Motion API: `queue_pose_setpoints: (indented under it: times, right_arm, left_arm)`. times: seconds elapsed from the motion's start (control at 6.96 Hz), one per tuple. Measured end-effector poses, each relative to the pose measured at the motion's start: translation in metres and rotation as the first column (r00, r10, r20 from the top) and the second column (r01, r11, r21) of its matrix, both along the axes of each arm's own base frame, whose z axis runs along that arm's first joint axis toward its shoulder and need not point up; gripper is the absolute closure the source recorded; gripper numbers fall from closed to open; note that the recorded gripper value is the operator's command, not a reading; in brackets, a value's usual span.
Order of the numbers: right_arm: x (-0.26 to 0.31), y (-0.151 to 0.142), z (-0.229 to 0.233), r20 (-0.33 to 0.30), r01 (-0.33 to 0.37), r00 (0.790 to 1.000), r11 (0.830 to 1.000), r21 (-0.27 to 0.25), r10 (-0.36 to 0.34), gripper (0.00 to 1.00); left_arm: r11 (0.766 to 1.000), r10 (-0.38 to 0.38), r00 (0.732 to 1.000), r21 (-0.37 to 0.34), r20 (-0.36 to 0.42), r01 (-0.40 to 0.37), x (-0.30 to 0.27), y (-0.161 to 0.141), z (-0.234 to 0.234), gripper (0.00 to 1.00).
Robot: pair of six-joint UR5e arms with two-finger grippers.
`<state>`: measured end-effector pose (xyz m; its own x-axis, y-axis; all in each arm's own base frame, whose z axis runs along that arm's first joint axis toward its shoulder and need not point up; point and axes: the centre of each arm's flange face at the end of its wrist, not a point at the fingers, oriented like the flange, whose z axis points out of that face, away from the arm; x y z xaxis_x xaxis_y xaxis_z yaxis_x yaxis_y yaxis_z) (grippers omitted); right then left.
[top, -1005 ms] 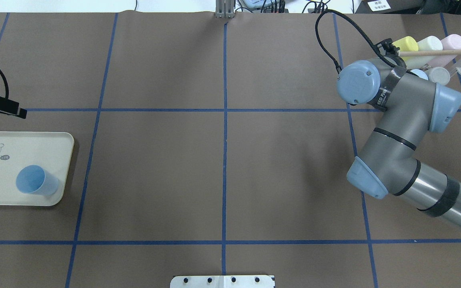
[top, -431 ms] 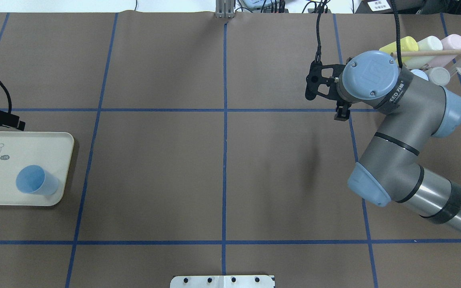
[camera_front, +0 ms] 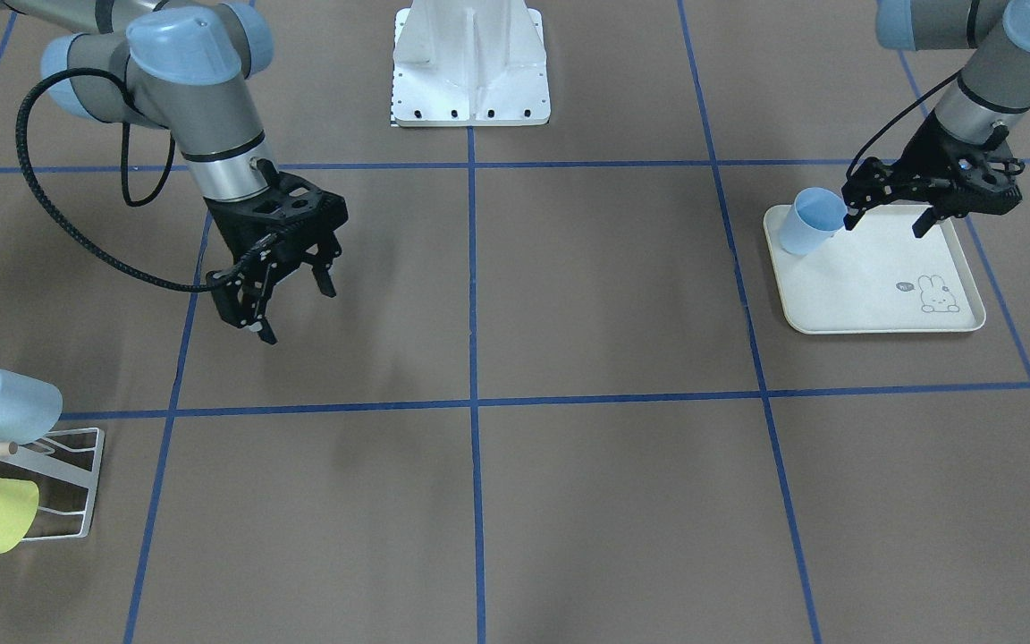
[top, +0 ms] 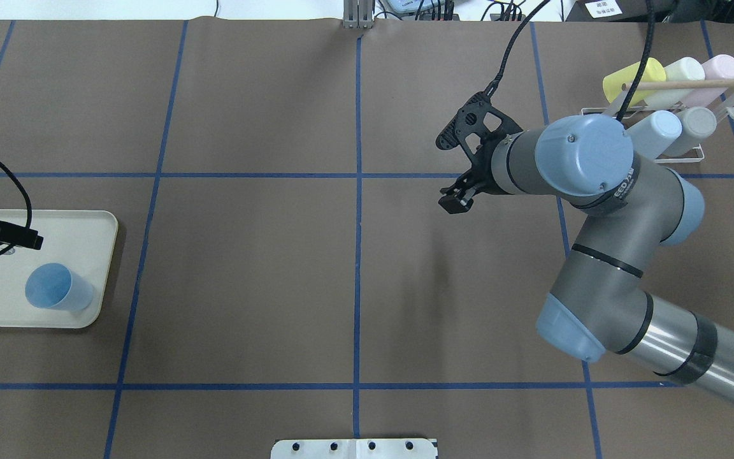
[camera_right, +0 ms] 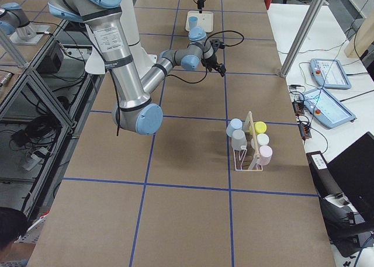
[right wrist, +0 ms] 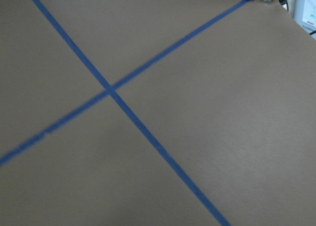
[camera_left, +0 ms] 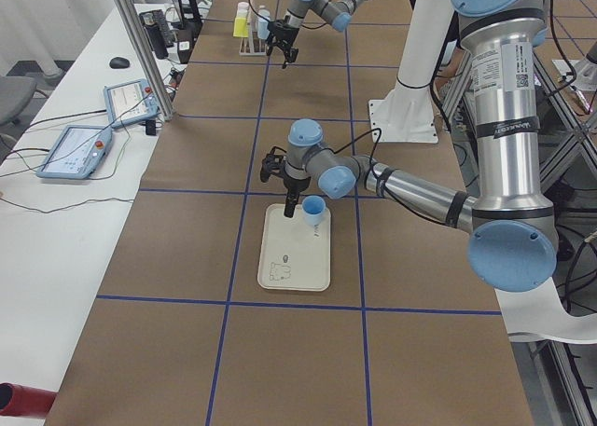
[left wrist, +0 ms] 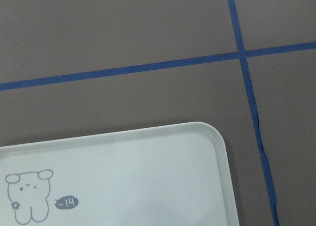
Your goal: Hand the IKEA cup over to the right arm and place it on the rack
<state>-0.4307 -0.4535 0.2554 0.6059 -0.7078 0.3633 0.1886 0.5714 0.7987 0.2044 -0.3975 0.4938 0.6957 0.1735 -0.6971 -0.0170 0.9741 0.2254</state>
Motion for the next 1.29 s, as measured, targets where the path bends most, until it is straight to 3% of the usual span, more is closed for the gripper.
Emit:
queue_pose_setpoints:
  times: [0.14,0.29,0.43,0.57,1.29]
  right_arm:
    - [-0.014,0.016,-0.01,0.079,0.004,0.997,0.999,-0.04,0.0,0.01]
    - [-0.023,0.026,-0.013,0.105,0.019,0.994,0.998,-0.057,-0.013,0.01]
    - [-0.027,0.031,-0.014,0.114,0.028,0.993,0.998,-0.062,-0.021,0.01]
    - [-0.029,0.033,-0.013,0.114,0.033,0.993,0.997,-0.064,-0.025,0.01]
    - [-0.032,0.036,-0.011,0.111,0.041,0.993,0.997,-0.063,-0.034,0.01]
  left_arm:
    - [1.0,0.011,1.0,-0.007,0.008,-0.011,0.007,0.013,0.009,0.0]
    - [1.0,0.014,1.0,-0.023,0.016,-0.014,0.02,0.023,0.015,0.0]
    - [0.999,0.017,0.999,-0.031,0.028,-0.016,0.033,0.03,0.017,0.25]
    - [0.999,0.02,0.999,-0.035,0.032,-0.019,0.04,0.034,0.019,0.99]
    - [0.999,0.036,0.999,-0.032,0.004,-0.036,0.042,0.038,0.008,1.0]
